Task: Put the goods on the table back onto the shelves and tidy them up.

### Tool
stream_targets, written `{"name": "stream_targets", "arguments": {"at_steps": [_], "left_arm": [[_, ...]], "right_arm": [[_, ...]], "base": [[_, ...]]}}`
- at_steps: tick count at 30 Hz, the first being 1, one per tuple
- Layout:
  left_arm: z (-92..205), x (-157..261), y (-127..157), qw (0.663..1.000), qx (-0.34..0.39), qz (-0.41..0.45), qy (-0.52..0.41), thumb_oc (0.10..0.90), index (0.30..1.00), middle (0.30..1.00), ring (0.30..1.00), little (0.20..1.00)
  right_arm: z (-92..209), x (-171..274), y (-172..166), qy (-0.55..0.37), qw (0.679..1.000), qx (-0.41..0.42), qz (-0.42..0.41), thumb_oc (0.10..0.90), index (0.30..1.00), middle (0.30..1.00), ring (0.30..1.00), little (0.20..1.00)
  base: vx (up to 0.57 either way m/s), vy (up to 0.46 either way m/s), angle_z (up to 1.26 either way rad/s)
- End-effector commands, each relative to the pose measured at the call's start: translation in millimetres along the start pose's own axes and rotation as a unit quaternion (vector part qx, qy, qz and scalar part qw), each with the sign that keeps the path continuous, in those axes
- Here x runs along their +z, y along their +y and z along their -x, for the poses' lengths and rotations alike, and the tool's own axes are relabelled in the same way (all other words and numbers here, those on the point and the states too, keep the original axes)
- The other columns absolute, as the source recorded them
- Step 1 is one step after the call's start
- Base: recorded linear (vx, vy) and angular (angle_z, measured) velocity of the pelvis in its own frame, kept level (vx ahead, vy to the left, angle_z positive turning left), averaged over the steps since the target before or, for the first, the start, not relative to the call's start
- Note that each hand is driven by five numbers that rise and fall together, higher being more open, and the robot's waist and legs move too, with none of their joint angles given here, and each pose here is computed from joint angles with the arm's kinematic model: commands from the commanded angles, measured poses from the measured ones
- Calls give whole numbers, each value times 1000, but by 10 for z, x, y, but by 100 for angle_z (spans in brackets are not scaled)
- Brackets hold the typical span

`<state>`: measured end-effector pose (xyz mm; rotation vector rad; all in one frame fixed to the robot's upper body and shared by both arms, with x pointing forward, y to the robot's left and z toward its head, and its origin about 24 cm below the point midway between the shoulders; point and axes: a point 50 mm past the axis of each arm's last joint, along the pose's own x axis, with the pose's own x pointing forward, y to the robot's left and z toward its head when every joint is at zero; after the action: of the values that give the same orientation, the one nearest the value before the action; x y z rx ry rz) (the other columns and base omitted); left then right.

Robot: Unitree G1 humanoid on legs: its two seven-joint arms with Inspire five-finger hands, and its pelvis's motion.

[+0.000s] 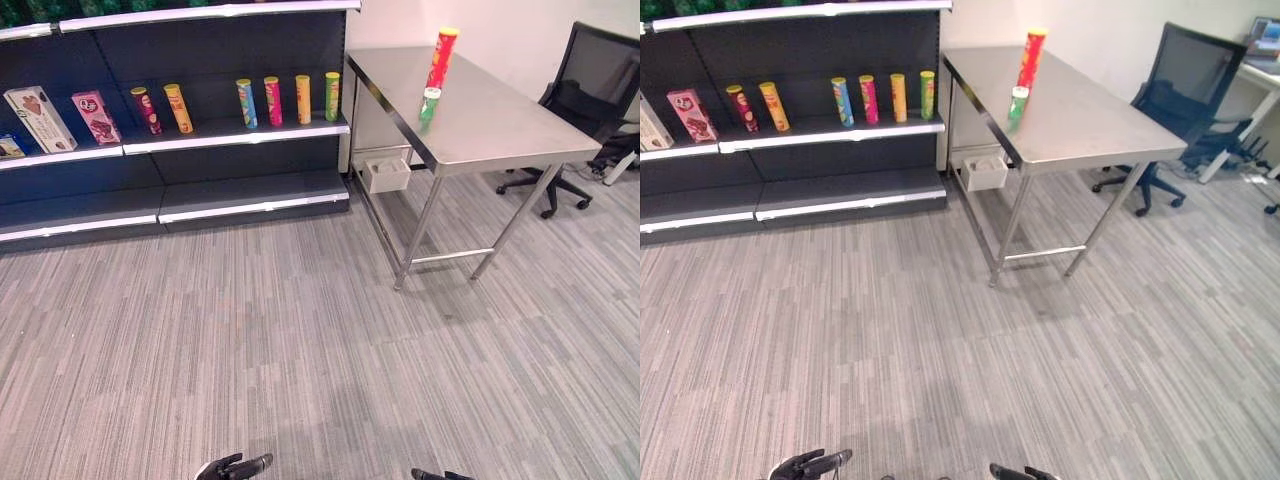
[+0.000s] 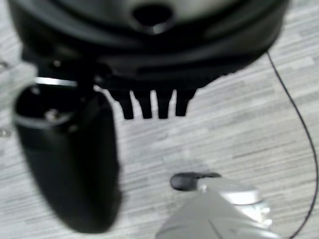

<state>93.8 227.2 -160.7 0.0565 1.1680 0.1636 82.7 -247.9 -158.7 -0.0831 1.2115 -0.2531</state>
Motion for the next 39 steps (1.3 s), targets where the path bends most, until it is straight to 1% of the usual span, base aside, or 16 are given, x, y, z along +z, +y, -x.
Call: {"name": "stream_targets", "arguments": {"at_steps": [1,6,11,18,21,29,34,39], "left_arm": [[-27,291,58,999,6,-8,-52,800,900,900,900,900],[-29,312,42,998,10,-19,-56,800,900,900,900,900],[-26,258,21,999,0,-15,-48,800,900,900,900,900],[-21,165,36,999,4,-18,-31,800,900,900,900,900],[-17,183,43,999,4,1,-38,800,900,900,900,900],[-12,86,54,1000,8,5,-18,800,900,900,900,900],[-21,189,63,999,12,27,-34,800,900,900,900,900],[-23,398,55,995,11,61,-75,800,900,900,900,900]], "right_arm": [[-12,273,-151,-49,999,-22,-11,800,900,900,900,900],[-11,269,-128,-51,998,-20,-10,800,900,900,900,900],[-7,267,-127,-52,998,-17,-9,800,900,900,900,900],[-7,276,-137,-53,998,-17,-9,800,900,900,900,900],[-5,300,-143,-59,998,-16,-16,800,900,900,900,900],[-9,342,-114,-64,998,-12,-21,800,900,900,900,900],[-8,373,-116,-70,997,-12,-24,800,900,900,900,900],[5,437,-172,-88,995,-21,-32,800,900,900,900,900]], "base": [[0,0,0],[0,0,0],[0,0,0],[3,-4,0],[4,-11,0],[14,-39,0],[-1,-88,2],[-37,-104,13]]}}
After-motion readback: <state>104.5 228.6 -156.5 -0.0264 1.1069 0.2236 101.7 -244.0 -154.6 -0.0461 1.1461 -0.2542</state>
